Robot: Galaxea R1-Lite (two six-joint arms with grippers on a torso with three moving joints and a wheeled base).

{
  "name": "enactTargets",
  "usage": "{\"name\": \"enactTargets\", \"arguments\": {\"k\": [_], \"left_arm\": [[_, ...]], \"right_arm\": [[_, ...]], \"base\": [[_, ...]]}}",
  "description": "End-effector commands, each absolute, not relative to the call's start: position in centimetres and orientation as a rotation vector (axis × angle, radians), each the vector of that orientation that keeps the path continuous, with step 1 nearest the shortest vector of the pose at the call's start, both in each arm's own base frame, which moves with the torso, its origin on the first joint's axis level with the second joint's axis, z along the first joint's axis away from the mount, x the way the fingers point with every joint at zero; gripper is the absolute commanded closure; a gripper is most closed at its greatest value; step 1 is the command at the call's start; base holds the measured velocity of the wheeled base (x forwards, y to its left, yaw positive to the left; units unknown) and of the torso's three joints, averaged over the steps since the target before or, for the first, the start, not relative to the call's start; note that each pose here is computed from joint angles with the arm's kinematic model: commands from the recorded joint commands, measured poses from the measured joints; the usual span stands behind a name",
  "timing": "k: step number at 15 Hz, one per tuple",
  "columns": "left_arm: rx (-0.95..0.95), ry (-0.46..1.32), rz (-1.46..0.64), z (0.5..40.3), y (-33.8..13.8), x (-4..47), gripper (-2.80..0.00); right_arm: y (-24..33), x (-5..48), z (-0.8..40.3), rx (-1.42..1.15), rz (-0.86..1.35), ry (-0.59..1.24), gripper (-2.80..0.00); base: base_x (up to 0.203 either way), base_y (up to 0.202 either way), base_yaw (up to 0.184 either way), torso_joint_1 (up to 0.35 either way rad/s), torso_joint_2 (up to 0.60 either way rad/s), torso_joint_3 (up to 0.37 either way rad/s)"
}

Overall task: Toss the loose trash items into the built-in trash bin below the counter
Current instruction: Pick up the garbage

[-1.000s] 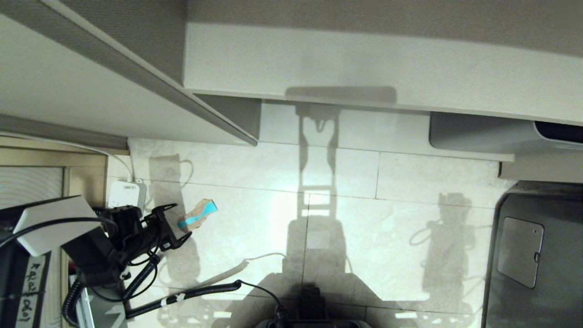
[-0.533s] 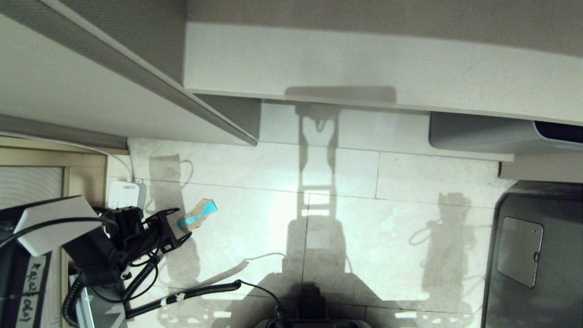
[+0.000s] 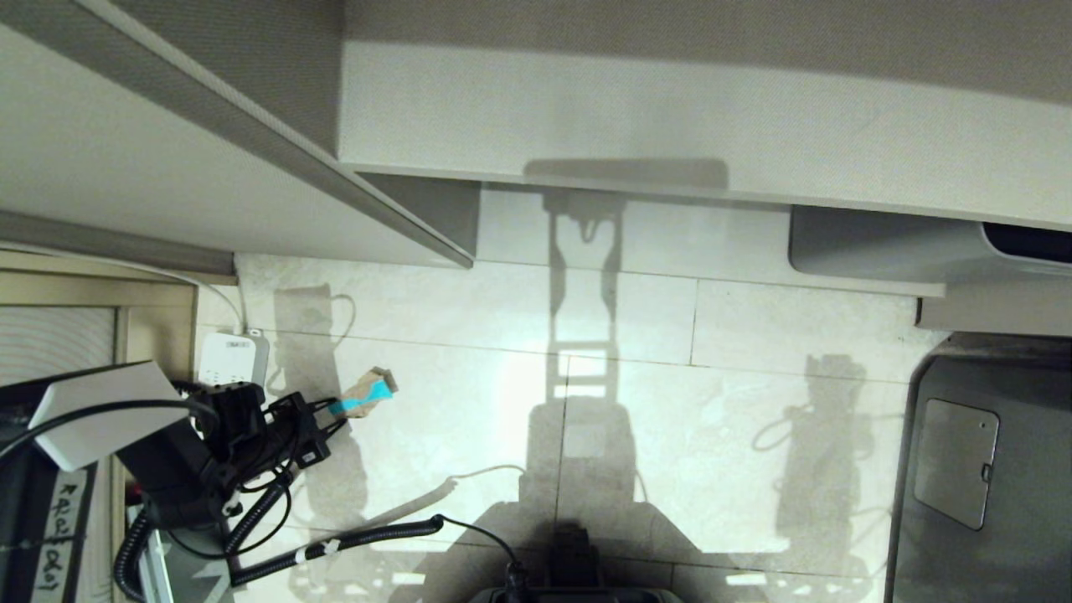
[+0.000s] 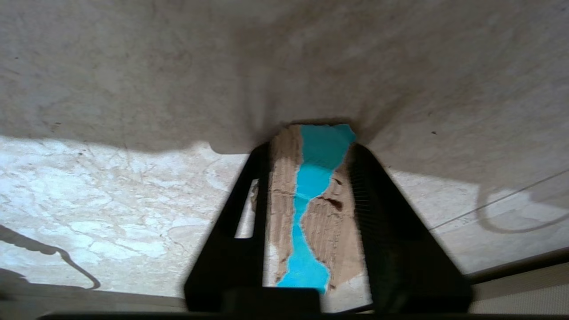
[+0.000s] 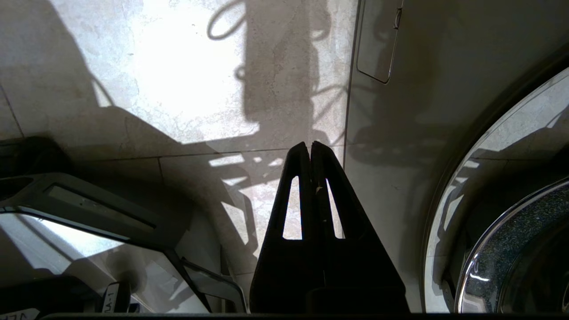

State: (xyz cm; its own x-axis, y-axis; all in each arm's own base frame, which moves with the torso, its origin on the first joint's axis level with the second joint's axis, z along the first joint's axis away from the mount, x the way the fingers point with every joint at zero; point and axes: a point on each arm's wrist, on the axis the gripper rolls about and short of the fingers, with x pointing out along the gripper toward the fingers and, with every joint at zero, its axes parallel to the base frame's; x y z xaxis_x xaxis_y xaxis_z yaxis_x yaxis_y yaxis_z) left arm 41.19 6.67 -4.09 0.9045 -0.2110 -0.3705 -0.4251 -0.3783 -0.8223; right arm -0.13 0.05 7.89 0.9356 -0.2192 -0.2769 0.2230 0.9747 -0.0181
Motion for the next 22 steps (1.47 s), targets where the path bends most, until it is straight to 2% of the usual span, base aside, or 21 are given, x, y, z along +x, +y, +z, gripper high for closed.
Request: {"name": "enactTargets", "arguments": {"k": [1,8,22], "left_arm": [[-1.982,0.461,0.241,-4.0,6.7,41.2,0.0],[-1.983,0.472,0.254,-4.0,6.6,40.7,0.0],[-1.996,0.441,0.263,-1.0,7.9,38.2,0.0]], "right_arm": [[0.0,-0.1,7.9,0.013,-0.226,0.283,0.0],[0.0,-0.1,7.9,0.013,-0.226,0.283,0.0],[0.0,-0.1,7.9,0.013,-0.226,0.282,0.0]], "base": [[0.0,0.0,0.0,0.0,0.0,0.0],[0.0,0.0,0.0,0.0,0.0,0.0],[0.0,0.0,0.0,0.0,0.0,0.0]]}}
